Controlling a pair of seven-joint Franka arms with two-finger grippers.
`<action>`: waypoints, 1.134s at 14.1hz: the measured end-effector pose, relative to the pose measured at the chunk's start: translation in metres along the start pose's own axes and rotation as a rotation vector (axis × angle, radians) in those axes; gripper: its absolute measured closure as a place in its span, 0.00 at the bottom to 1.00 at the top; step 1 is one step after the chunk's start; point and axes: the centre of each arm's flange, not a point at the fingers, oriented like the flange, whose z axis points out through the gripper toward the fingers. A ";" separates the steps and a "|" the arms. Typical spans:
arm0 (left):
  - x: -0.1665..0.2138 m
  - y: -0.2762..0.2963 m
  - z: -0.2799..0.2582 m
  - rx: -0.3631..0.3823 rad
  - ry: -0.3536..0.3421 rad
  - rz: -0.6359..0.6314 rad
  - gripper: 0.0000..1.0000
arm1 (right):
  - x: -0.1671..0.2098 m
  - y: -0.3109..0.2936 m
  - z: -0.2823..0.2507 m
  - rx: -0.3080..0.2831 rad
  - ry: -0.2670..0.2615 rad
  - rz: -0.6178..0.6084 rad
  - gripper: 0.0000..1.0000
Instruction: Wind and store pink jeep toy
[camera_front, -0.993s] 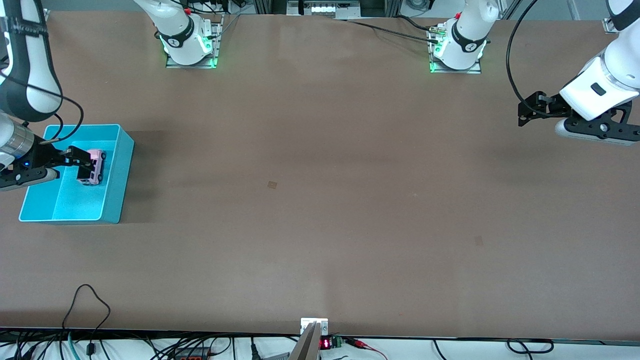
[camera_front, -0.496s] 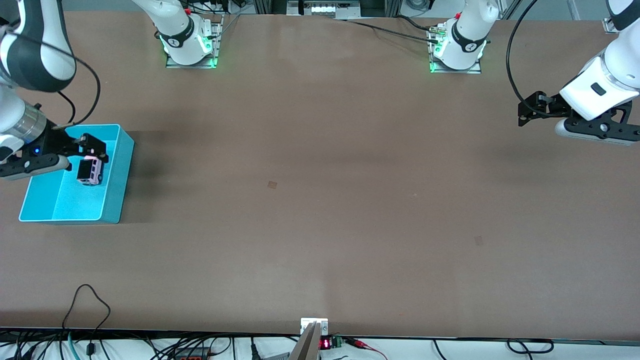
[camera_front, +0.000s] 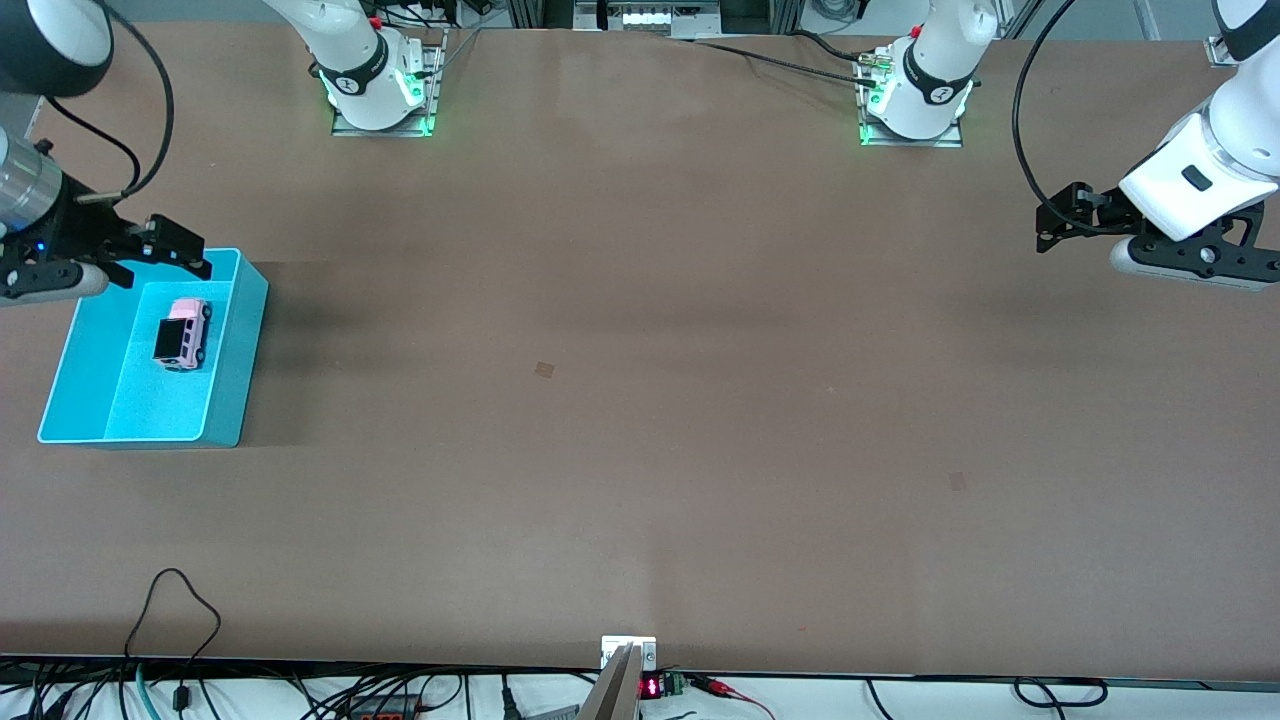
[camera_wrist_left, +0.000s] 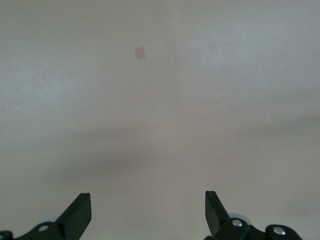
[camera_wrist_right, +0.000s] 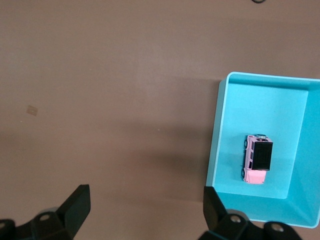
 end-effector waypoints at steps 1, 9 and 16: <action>0.000 0.000 0.000 0.000 0.000 0.000 0.00 | -0.003 -0.003 -0.008 -0.005 0.008 -0.002 0.00; -0.002 0.000 0.001 -0.001 -0.014 0.000 0.00 | -0.025 -0.014 -0.049 -0.067 0.035 -0.014 0.00; -0.003 0.000 0.002 -0.002 -0.025 0.000 0.00 | -0.024 -0.017 -0.056 -0.071 0.050 0.032 0.00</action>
